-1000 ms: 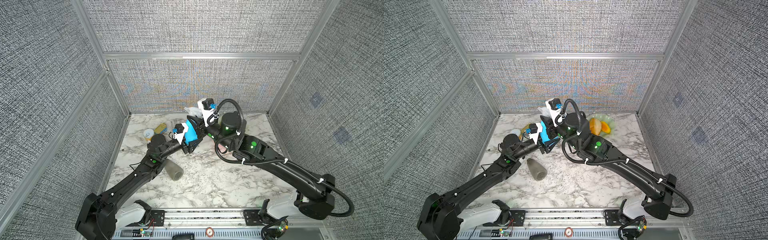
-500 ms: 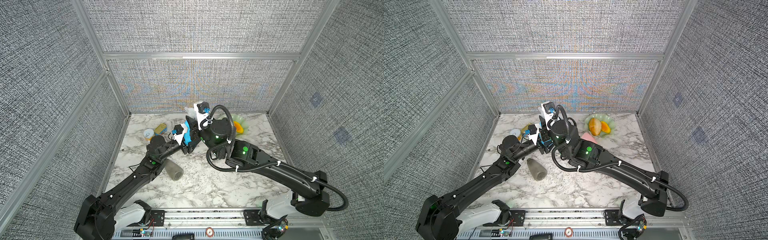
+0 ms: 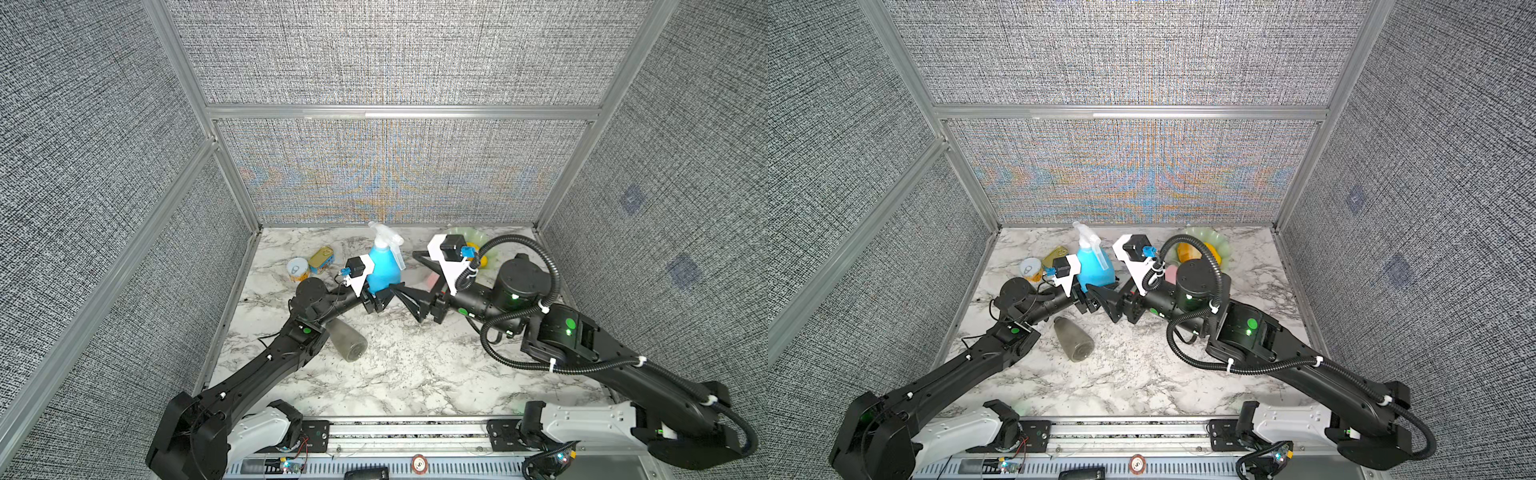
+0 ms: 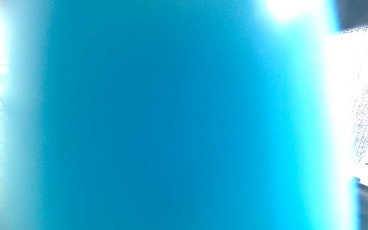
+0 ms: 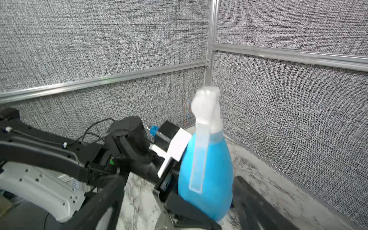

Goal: Attach spray nozzles to spray bottles
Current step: Place the spray bottle at the center of the board.

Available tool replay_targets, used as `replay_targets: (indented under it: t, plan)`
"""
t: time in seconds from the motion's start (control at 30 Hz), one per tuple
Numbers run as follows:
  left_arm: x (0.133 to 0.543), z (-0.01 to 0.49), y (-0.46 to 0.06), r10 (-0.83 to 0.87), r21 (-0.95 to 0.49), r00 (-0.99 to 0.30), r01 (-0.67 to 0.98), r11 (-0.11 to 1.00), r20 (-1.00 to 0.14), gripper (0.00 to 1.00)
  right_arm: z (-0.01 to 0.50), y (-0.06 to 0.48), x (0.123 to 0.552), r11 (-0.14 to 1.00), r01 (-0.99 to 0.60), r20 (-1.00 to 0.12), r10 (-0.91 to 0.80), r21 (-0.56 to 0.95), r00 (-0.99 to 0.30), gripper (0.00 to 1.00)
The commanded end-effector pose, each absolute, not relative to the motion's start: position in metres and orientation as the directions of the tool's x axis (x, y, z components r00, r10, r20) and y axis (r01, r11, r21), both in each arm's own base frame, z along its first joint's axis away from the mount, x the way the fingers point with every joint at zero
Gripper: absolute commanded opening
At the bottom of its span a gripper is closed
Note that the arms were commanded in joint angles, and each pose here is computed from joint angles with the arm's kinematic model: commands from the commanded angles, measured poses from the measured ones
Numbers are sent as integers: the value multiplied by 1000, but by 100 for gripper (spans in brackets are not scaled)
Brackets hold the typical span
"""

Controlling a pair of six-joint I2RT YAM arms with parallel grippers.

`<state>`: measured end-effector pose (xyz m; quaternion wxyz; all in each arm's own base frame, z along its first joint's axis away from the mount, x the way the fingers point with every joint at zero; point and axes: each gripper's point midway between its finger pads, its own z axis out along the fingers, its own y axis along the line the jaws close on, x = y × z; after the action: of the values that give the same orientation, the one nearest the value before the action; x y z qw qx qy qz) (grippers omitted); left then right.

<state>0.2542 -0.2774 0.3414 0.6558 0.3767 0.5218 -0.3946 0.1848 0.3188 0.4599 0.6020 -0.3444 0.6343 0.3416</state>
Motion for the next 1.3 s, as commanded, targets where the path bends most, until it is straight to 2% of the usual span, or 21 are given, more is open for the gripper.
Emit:
replay_targets:
  t: [0.0, 0.3, 0.67, 1.07, 1.27]
  plan:
    - [236, 362, -279, -196, 104, 175, 939, 329, -965, 64, 443, 316, 180, 452, -892, -998, -43, 14, -37, 90]
    - [227, 359, -286, -212, 60, 111, 970, 235, -971, 64, 430, 335, 203, 272, -959, -996, -22, 77, -86, 94]
    - [226, 356, -291, -199, 38, 78, 980, 197, -977, 67, 426, 366, 225, 186, -977, -992, -48, 106, -116, 95]
    - [230, 354, -292, -190, 16, 56, 979, 204, -980, 76, 414, 373, 212, 90, -984, -985, -67, 154, -160, 72]
    - [232, 351, -292, -180, 8, 48, 976, 216, -982, 95, 419, 373, 213, 96, -983, -986, -44, 159, -163, 68]
